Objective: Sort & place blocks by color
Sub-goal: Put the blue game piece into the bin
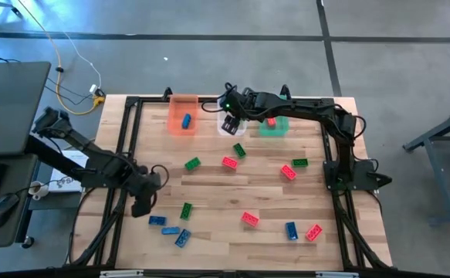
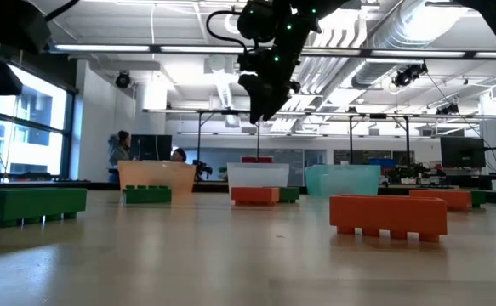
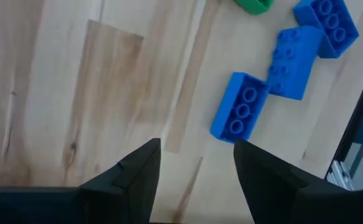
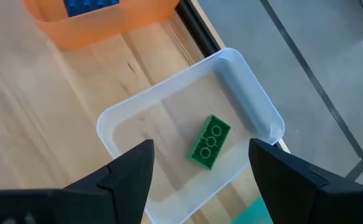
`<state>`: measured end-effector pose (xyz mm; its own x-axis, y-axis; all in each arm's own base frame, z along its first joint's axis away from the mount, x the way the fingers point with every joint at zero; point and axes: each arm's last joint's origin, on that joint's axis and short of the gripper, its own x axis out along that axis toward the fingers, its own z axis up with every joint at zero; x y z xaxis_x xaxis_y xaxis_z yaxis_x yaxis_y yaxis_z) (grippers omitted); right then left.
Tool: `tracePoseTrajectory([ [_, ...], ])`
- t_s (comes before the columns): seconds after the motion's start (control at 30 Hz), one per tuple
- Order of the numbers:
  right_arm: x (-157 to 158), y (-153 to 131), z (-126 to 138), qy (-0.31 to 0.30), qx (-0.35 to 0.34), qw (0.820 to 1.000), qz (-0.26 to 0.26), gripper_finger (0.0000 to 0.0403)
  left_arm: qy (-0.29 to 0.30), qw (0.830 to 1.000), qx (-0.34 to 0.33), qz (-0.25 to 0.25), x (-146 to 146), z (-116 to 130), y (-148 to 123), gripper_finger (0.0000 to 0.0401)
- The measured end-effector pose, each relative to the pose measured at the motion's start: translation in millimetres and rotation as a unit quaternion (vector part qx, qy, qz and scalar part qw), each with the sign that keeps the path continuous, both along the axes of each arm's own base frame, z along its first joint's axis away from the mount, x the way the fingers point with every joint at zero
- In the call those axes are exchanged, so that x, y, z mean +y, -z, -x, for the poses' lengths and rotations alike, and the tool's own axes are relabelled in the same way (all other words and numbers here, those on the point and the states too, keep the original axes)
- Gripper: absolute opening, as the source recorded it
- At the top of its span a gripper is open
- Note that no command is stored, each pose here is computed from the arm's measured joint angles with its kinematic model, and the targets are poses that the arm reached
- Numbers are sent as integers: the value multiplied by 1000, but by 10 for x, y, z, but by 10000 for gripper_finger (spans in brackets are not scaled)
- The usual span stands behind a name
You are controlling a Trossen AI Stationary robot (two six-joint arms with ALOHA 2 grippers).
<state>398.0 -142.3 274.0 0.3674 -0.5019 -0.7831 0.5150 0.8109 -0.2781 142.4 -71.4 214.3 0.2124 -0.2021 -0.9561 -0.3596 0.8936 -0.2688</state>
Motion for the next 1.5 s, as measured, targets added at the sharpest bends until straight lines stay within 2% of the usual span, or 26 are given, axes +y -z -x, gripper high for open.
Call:
tracePoseTrajectory([
  [0.23, 0, 1, -1, 3, -1, 1000, -1, 250, 36, 997, -70, -26, -199, -50, 0, 191],
  [0.33, -5, 1, 1, 3, -1, 1000, -1, 250, 53, 995, -79, -28, -297, -74, 34, 188],
  [0.6, -10, 3, -2, 4, -3, 1000, 0, 250, 63, 995, -65, -45, -508, -127, 198, 187],
  [0.8, -10, 3, -2, 4, -3, 1000, 0, 250, 59, 996, -26, -63, -583, -163, 357, 186],
  [0.93, -10, 3, -2, 4, -3, 1000, 0, 250, 68, 996, -4, -58, -637, -181, 442, 186],
  [1.2, -10, 2, -2, 4, -3, 1000, 0, 250, 73, 996, -3, -50, -720, -229, 532, 186],
  [1.5, -10, 2, -2, 4, -3, 1000, 0, 250, 79, 994, 45, -56, -767, -263, 724, 186],
])
